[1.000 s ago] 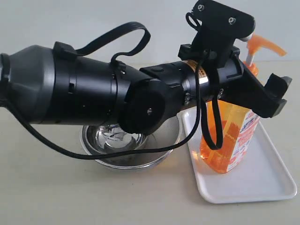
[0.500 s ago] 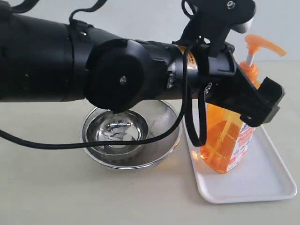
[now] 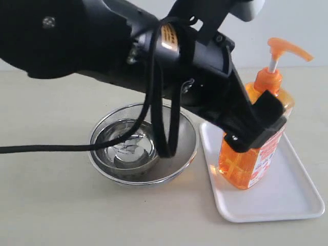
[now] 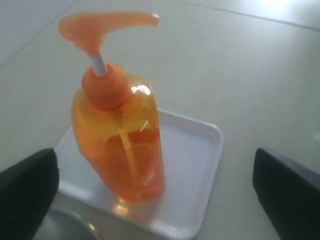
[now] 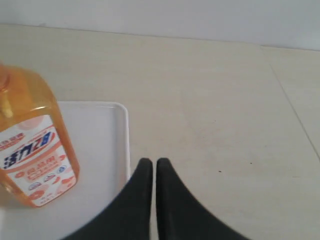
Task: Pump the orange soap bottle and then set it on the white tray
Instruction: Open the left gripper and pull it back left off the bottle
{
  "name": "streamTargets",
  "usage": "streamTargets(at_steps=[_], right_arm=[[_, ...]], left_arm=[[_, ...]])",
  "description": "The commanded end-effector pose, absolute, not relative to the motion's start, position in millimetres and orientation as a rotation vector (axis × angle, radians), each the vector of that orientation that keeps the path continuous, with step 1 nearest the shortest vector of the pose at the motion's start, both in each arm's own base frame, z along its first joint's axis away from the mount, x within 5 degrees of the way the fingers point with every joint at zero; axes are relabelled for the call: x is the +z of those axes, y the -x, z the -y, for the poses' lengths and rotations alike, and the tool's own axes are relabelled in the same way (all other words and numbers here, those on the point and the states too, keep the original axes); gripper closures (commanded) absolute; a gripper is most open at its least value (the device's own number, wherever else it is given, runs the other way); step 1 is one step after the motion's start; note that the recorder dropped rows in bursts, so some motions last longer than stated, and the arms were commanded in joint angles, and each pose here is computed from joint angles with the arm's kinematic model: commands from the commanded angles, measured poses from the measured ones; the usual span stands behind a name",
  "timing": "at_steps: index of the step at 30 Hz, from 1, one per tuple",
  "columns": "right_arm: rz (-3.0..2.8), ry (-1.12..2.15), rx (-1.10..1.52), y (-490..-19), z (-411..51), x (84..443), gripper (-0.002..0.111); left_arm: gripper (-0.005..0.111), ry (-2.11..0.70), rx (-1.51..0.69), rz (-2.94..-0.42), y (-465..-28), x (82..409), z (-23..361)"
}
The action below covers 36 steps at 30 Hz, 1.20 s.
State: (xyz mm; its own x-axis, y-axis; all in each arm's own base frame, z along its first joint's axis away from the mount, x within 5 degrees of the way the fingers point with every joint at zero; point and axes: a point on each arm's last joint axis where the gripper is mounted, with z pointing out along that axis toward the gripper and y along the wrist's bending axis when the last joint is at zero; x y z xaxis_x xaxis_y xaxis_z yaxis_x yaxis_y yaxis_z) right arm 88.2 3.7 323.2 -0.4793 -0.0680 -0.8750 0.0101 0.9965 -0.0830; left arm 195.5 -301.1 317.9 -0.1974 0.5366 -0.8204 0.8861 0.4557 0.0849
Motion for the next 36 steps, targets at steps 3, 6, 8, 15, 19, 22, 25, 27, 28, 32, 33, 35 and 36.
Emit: streamTargets(at_steps=[3,6,8,15,19,22,25,27,28,32,33,35,36], right_arm=[[-2.047,0.098,0.011,-89.3,-13.1,321.7,0.109],[-2.045,0.128,0.022,-90.9,-16.6,313.2,0.109],[-2.047,0.155,0.033,-92.0,-19.8,304.5,0.109],[-2.06,0.162,0.116,-93.8,-28.3,277.8,0.109],[-2.061,0.152,0.15,-94.0,-30.6,271.8,0.109],[-2.052,0.157,0.162,-94.2,-31.6,272.6,0.109],[-2.045,0.162,0.168,-94.3,-32.2,273.1,0.109],[-2.04,0.166,0.161,-94.6,-31.9,273.4,0.109],[-2.039,0.162,0.162,-94.7,-31.8,273.6,0.109],[-2.029,0.15,0.181,-95.0,-32.6,274.5,0.109],[-2.025,0.153,0.19,-95.0,-33.4,274.9,0.109],[-2.016,0.169,0.209,-95.0,-35.3,273.6,0.109],[-2.013,0.178,0.216,-95.0,-36.2,271.6,0.109]], left_arm=[[0.008,-1.382,-0.357,-1.901,-189.9,315.2,287.3],[0.008,-1.43,-0.319,-1.95,-188.0,310.7,283.1],[0.008,-1.448,-0.305,-1.972,-187.1,308.9,281.3],[0.008,-1.449,-0.321,-2.004,-185.2,307.5,280.7],[0.008,-1.468,-0.313,-2.036,-183.5,305.5,278.7],[0.01,-1.474,-0.309,-2.044,-183.1,304.9,278.1],[0.024,-1.433,-0.328,-2.064,-183.5,305.4,278.7],[0.041,-1.411,-0.338,-2.072,-183.8,305.8,279.1],[0.052,-1.411,-0.338,-2.072,-183.8,305.9,279.1],[0.095,-1.415,-0.327,-2.065,-184.4,305.9,278.9],[0.102,-1.421,-0.324,-2.064,-184.3,305.8,278.7],[0.102,-1.432,-0.3,-2.049,-185.3,305.8,278.0],[0.102,-1.44,-0.282,-2.04,-186.2,305.9,277.5]])
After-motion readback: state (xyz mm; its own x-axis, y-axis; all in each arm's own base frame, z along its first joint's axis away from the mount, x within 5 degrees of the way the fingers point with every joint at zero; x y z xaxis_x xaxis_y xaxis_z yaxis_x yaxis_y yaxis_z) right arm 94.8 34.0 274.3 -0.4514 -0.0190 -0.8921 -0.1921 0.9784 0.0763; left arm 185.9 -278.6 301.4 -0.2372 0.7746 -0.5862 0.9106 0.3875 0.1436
